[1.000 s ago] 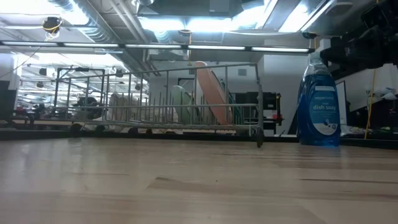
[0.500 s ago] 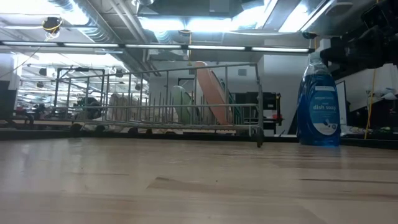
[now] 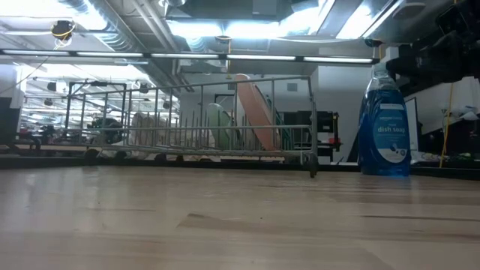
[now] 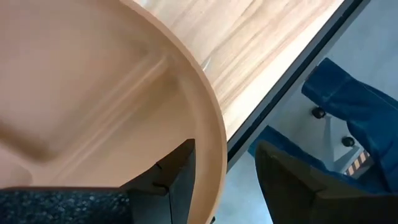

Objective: Sort dishes
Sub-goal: Put the brown and yellow plate into the dish rack

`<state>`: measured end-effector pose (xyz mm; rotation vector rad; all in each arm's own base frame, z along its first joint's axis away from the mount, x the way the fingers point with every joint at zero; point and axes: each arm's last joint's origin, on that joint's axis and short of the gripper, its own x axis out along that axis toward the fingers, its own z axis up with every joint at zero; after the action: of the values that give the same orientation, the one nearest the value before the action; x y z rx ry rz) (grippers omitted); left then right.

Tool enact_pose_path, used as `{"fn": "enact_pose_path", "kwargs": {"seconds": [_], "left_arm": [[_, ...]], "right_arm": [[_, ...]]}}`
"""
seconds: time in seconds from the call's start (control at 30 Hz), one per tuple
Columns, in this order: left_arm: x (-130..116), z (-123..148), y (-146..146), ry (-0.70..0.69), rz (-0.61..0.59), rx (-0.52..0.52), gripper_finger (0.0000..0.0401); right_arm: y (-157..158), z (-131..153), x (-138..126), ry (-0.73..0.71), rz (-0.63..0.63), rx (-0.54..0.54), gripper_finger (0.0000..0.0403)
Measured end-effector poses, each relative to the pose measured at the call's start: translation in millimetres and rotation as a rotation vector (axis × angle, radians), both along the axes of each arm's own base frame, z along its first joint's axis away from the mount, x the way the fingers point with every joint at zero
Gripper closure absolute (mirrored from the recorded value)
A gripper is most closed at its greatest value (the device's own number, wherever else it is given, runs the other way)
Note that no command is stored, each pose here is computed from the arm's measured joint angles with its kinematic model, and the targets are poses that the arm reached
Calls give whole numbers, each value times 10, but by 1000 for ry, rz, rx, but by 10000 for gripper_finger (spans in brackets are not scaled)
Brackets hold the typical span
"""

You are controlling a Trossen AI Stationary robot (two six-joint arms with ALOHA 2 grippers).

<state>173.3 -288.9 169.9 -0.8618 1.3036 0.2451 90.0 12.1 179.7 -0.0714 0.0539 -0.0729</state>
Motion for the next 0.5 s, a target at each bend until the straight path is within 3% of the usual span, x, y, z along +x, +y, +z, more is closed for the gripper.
{"fn": "enact_pose_path", "kwargs": {"seconds": [0.5], "left_arm": [[191,0,130,-69,84,52,246]], "right_arm": [[0,0,0,0,0,0,331]]}}
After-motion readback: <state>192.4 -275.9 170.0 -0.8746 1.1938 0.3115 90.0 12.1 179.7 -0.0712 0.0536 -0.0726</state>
